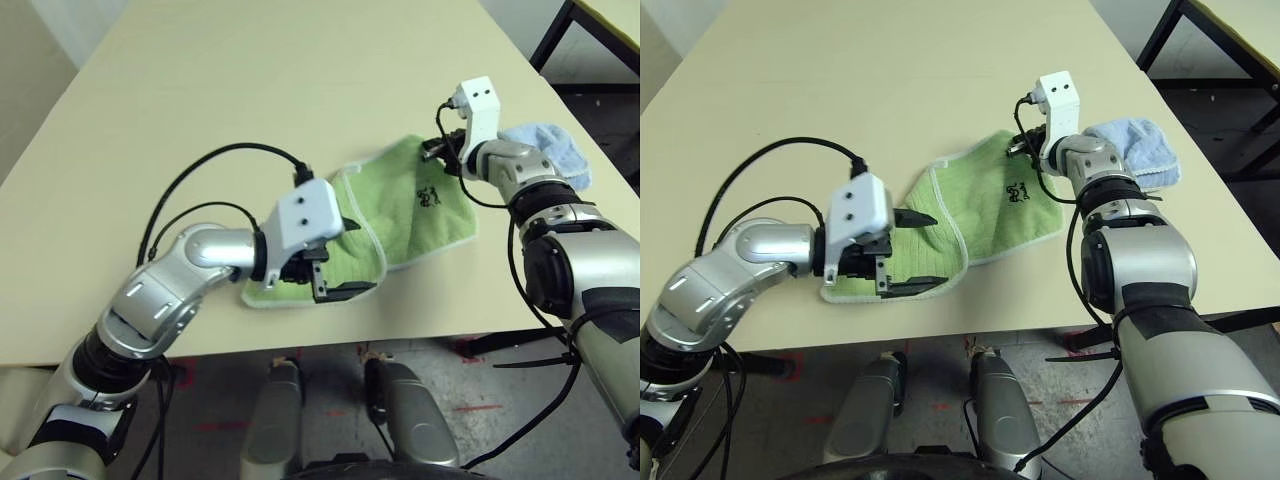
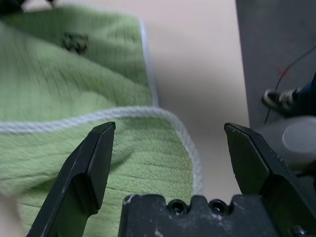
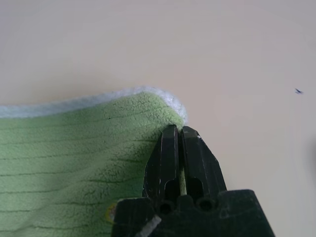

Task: Fold the towel and set it aside.

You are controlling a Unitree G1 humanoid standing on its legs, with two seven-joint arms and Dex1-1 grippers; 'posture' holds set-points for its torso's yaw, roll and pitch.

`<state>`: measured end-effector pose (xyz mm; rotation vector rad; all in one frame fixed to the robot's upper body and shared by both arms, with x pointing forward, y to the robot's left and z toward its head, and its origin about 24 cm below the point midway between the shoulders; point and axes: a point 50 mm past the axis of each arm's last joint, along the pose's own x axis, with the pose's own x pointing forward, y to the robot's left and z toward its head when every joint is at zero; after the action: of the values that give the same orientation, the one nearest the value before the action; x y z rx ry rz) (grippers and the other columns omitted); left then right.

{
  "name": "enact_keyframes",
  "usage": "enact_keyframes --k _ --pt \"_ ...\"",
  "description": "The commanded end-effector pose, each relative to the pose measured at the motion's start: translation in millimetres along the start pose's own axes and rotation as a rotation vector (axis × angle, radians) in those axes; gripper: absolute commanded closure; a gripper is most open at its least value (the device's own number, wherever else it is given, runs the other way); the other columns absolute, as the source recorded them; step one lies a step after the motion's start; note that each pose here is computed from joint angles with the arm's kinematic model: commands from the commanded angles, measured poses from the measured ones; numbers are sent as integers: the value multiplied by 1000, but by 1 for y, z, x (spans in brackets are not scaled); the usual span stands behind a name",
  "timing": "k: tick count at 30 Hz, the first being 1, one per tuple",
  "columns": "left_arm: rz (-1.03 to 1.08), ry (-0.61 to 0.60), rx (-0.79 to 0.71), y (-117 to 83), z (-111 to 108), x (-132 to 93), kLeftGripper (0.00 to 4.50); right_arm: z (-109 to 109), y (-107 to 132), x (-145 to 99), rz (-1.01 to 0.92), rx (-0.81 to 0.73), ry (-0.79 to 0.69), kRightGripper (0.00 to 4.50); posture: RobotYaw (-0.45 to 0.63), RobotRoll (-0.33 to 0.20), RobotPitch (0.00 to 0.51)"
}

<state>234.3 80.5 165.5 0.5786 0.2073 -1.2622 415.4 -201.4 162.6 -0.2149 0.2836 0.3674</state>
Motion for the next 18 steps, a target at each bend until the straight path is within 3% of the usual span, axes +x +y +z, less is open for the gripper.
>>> enact_keyframes --k 1,16,18 --pt "1 57 13 -6 -1 11 0 -11 -8 -4 -26 13 31 4486 170 0 173" --pt "9 215 77 -8 -18 44 0 -8 -13 -7 -43 10 33 4486 157 0 201" --pt "4 234 71 -9 -23 47 380 -7 -12 -7 -41 10 30 4500 154 0 204"
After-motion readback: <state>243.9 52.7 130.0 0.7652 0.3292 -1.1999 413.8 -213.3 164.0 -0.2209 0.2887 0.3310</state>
